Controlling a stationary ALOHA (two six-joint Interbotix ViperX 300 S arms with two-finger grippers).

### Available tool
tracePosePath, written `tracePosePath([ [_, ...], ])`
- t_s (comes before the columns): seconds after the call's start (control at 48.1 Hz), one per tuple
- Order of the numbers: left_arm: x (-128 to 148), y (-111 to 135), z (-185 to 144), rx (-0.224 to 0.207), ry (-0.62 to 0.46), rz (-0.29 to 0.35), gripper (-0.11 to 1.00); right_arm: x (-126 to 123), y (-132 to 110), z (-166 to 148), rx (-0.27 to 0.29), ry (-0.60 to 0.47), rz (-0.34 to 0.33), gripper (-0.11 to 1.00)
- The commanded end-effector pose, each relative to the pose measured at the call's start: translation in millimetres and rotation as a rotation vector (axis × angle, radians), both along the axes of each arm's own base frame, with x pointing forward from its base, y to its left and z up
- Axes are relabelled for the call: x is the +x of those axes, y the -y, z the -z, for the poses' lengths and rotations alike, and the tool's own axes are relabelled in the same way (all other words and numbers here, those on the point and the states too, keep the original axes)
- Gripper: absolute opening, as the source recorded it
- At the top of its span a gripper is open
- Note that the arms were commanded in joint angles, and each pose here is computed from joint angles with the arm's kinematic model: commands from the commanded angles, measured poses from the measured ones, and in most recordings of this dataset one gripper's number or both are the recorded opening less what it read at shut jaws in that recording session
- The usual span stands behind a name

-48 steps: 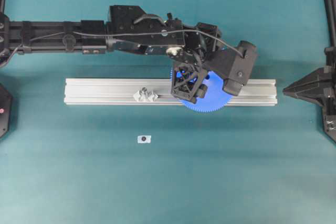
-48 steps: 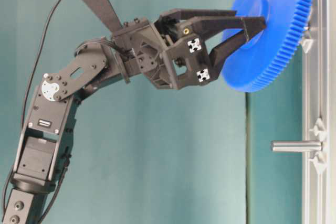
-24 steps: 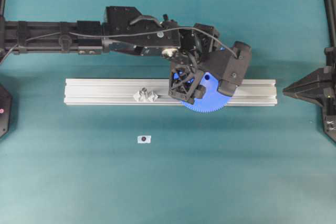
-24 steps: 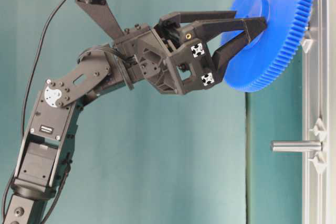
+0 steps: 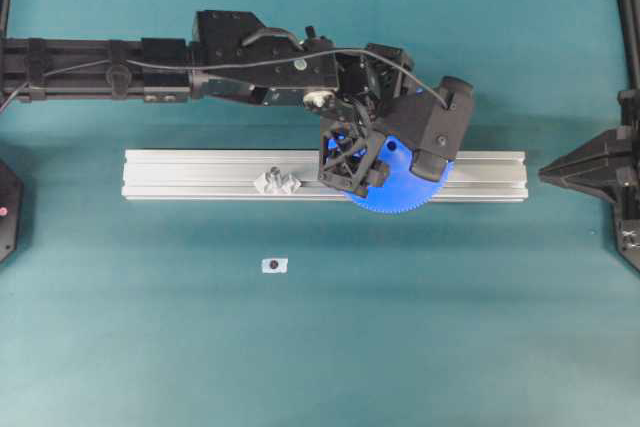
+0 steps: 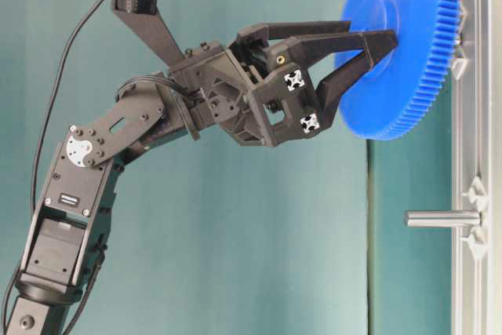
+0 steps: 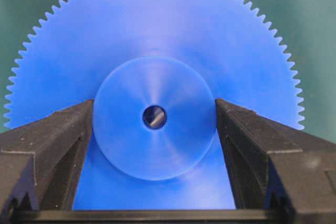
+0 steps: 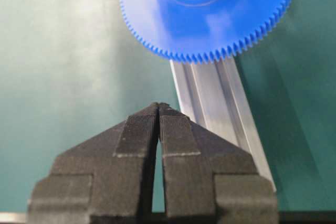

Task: Insert the large gear onto the shaft.
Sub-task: 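Align the gear's center hole with the right metal shaft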

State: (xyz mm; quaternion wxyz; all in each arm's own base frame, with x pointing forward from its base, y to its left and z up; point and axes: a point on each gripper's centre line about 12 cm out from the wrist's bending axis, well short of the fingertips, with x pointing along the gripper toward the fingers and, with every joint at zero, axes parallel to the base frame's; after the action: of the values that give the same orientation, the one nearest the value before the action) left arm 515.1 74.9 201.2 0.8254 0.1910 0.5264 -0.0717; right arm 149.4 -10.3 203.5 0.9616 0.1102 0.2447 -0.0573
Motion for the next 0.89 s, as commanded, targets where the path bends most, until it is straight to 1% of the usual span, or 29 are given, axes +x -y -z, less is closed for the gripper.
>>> tracePosePath([
  [0.0, -4.5, -15.2, -18.3, 0.011, 0.034, -0.029, 0.79, 2.2, 0.4, -5.4, 0.010, 0.016, 0.007, 0.08],
  [0.083, -4.2, -16.0, -16.8, 0.006, 0.033, -0.039, 0.79, 2.2, 0.4, -5.7, 0.010, 0.014, 0.007, 0.08],
  [0.187, -4.5, -18.4, -14.7, -0.006, 0.033, -0.068, 0.79, 2.5, 0.4, -6.1, 0.008, 0.014, 0.007, 0.08],
  [0.291, -4.9, -18.3, -16.2, -0.018, 0.037, -0.091, 0.88, 3.2, 0.6, -9.2, 0.006, 0.022, 0.007, 0.08],
  [0.52, -6.3, -20.5, -15.8, -0.020, 0.037, -0.100, 0.86, 4.1, 0.8, -13.5, 0.001, 0.032, 0.005, 0.08],
  [0.582, -6.3, -20.5, -14.7, -0.020, 0.041, -0.100, 0.86, 4.3, 0.9, -13.5, -0.001, 0.037, 0.005, 0.08],
  [0.728, -0.6, -21.4, -18.7, -0.014, 0.094, -0.098, 0.86, 4.7, 0.9, -14.3, -0.001, 0.044, 0.005, 0.08],
  [0.873, 0.7, -21.6, -17.2, -0.016, 0.098, -0.104, 0.89, 4.3, 1.1, -12.5, 0.000, 0.040, 0.007, 0.08],
])
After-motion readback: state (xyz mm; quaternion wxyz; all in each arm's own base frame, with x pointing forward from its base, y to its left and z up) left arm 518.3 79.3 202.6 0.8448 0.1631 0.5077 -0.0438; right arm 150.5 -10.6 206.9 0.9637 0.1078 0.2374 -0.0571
